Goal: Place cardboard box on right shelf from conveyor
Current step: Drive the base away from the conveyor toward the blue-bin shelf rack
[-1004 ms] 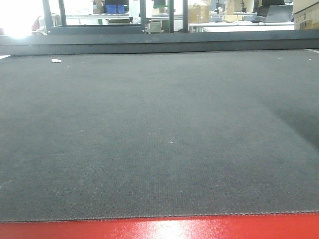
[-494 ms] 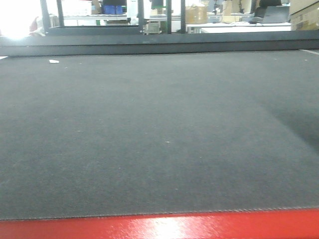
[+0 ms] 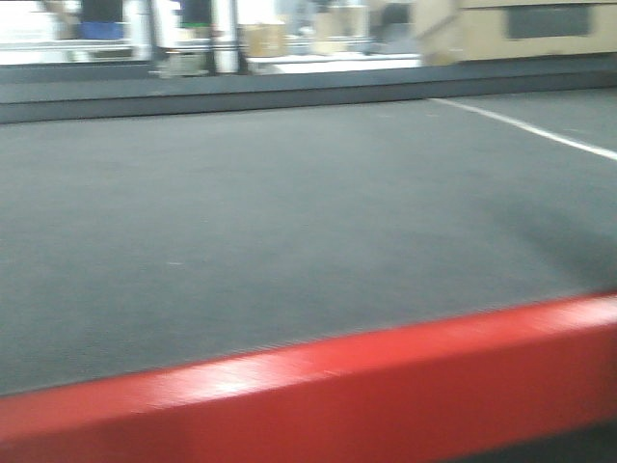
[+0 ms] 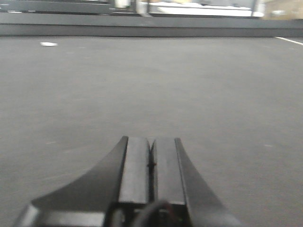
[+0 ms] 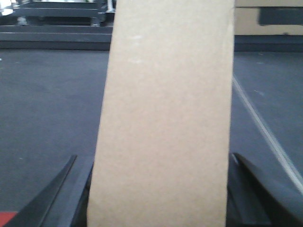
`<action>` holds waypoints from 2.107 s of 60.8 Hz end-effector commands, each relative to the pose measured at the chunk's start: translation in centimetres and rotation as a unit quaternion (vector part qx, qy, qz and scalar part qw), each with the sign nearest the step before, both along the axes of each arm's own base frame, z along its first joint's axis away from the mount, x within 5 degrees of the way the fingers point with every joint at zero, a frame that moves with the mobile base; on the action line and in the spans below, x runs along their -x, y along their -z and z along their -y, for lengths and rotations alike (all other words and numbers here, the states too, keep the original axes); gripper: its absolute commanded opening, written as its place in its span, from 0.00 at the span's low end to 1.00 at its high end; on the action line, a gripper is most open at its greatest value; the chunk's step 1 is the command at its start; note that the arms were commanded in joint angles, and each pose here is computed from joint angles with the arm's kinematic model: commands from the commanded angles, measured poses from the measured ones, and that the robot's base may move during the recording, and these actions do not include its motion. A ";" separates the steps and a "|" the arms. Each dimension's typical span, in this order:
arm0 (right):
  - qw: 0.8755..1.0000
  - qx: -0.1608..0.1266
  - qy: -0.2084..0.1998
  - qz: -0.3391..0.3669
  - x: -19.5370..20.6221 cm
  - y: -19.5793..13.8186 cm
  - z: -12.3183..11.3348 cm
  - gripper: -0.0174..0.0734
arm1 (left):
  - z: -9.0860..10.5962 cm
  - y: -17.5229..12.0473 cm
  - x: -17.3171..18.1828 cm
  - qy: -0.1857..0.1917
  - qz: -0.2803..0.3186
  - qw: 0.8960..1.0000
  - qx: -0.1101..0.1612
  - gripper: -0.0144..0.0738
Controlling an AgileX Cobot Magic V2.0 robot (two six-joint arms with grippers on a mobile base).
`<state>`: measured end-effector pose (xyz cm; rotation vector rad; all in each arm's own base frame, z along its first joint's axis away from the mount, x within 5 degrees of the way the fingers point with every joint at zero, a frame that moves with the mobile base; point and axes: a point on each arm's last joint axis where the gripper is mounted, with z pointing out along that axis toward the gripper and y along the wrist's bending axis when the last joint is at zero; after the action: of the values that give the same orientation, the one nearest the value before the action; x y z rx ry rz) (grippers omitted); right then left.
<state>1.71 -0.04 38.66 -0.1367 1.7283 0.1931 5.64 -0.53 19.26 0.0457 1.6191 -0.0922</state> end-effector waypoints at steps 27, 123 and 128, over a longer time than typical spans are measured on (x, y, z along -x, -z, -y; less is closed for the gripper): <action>0.998 -0.006 0.001 0.055 0.0 -1.6 0.0 0.43 | -0.1 -0.5 0.1 -0.003 0.045 0.999 0.007 0.03; 0.998 -0.006 0.001 0.055 0.0 -1.6 0.0 0.43 | -0.3 -0.5 0.0 -0.026 0.045 0.999 0.006 0.03; 0.998 -0.006 0.001 0.055 0.0 -1.6 0.0 0.43 | -0.3 -0.5 0.0 -0.026 0.045 0.999 0.006 0.03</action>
<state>1.61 -0.07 38.65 -0.1377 1.7259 0.1922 5.66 -0.25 19.26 0.0064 1.6193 -0.0547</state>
